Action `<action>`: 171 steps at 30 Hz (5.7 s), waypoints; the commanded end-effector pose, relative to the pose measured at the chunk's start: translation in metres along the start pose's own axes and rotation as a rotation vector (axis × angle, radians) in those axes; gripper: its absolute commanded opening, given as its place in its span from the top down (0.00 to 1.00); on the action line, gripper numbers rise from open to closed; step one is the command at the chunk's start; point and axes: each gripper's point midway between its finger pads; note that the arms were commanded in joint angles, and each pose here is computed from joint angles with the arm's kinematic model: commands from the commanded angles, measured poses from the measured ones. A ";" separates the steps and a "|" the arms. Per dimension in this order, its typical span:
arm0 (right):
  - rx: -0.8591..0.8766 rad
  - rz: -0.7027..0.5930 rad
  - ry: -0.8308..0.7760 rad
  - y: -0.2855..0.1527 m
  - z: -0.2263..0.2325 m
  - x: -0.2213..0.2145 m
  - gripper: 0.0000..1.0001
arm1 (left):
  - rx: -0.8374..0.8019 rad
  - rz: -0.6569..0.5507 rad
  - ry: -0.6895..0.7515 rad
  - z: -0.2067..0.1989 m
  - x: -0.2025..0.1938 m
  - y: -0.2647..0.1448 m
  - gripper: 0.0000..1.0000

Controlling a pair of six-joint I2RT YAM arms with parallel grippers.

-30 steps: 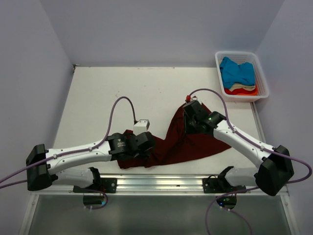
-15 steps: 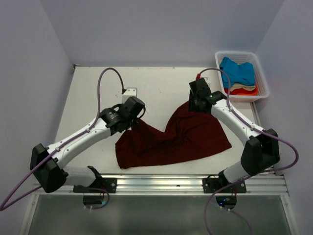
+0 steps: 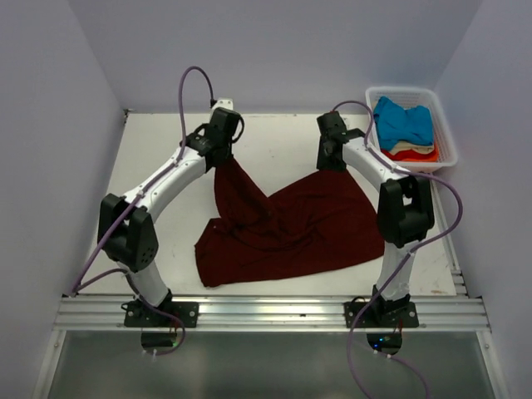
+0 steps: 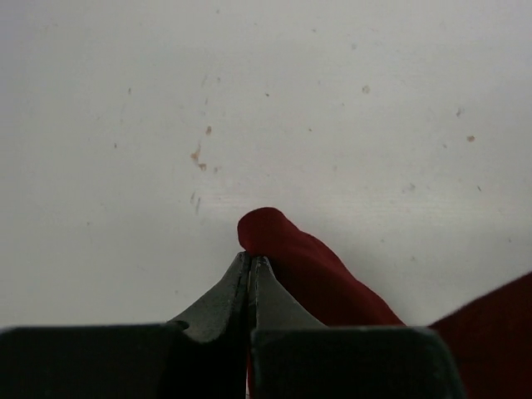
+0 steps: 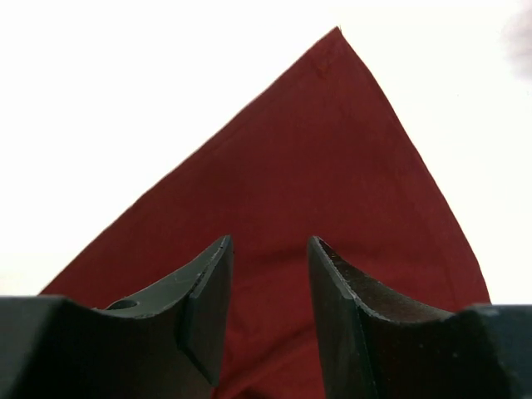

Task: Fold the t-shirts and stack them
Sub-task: Grap the side of the flattened tshirt furthest away from the robot with both arms

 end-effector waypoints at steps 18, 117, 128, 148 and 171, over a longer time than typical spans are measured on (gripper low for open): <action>0.006 -0.033 0.143 0.051 -0.037 0.071 0.57 | -0.031 -0.149 -0.080 0.025 0.108 0.131 1.00; 0.116 0.152 0.169 0.062 -0.043 -0.073 1.00 | 0.067 0.429 -0.366 0.105 -0.121 0.146 1.00; 0.124 0.173 0.162 0.107 -0.027 -0.024 1.00 | -0.026 0.399 -0.372 0.090 -0.113 0.153 1.00; 0.407 -0.342 0.149 -0.013 0.001 0.091 0.66 | -0.231 -0.128 -0.384 0.089 0.050 0.046 0.36; 0.456 -0.300 -0.013 -0.095 0.053 -0.036 0.56 | -0.497 0.252 -0.628 0.034 -0.157 -0.057 0.75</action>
Point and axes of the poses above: each gripper's point midway between its finger pads, its own y axis out along the fingers, its own z axis along the line the jaws close on, x = y × z, and after that the axes turned 8 degrees about -y, right-handed
